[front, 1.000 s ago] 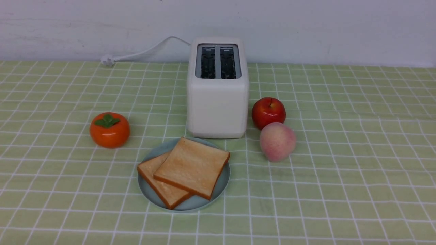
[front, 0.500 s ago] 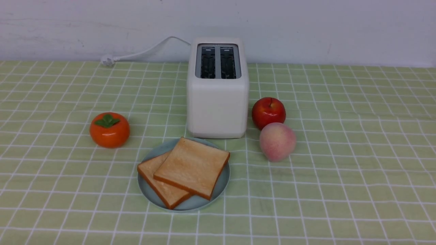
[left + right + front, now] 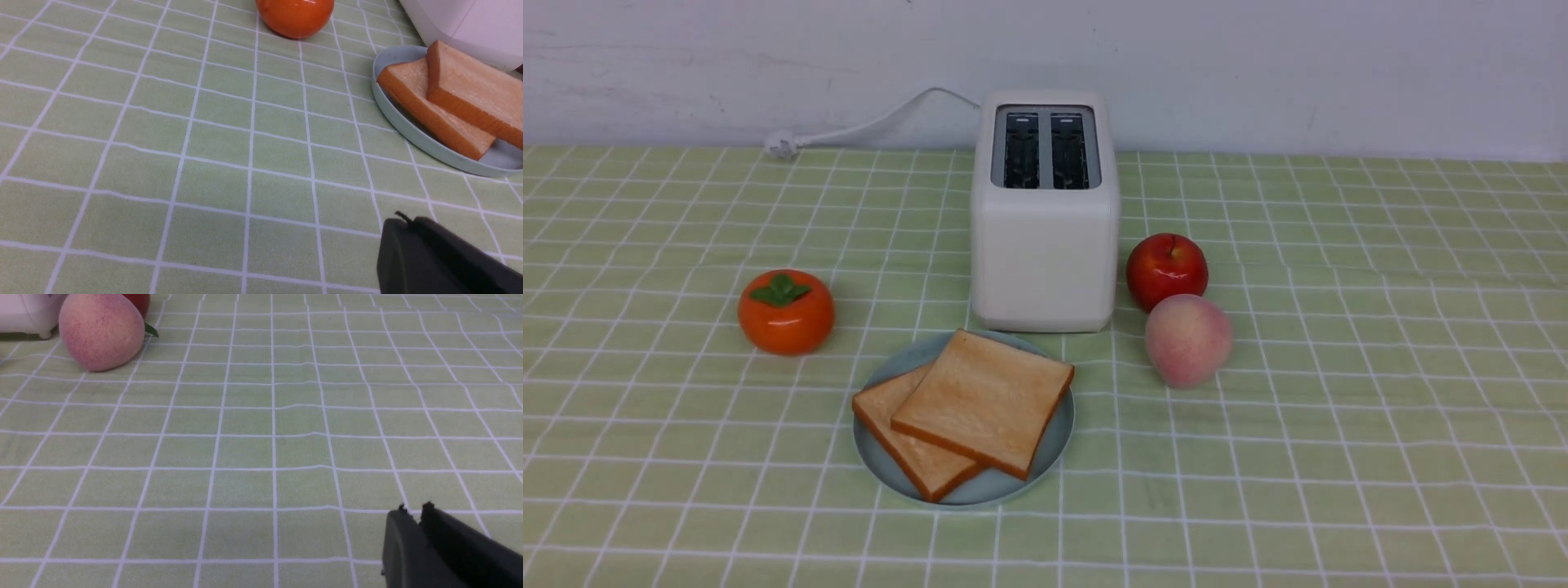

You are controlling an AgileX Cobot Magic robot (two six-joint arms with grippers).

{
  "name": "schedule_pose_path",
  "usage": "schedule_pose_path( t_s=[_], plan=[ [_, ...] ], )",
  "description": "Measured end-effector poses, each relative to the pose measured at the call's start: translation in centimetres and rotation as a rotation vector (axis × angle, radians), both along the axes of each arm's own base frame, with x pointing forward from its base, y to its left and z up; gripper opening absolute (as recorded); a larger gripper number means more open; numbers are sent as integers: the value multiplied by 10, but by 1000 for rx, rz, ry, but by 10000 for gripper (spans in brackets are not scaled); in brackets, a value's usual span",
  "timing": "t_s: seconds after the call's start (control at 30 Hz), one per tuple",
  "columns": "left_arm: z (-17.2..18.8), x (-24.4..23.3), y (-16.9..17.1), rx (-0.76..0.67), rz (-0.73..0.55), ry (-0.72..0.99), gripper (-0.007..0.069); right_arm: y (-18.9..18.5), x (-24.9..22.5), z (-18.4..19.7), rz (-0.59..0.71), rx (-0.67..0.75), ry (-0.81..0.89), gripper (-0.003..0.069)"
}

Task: Take toasted bread from bread machine on green coffee tablecloth place on plate.

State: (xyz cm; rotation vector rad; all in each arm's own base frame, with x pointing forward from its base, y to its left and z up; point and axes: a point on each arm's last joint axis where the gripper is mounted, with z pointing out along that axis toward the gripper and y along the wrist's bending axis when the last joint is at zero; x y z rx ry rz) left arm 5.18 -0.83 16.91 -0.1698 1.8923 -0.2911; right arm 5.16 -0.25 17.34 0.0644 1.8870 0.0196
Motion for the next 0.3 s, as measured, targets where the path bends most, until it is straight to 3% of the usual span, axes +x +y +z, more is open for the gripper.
schedule_pose_path(
  t_s=[0.3],
  plan=[
    [0,0,0,0,0,1,-2,0,0,0,0,0,0,78]
  ],
)
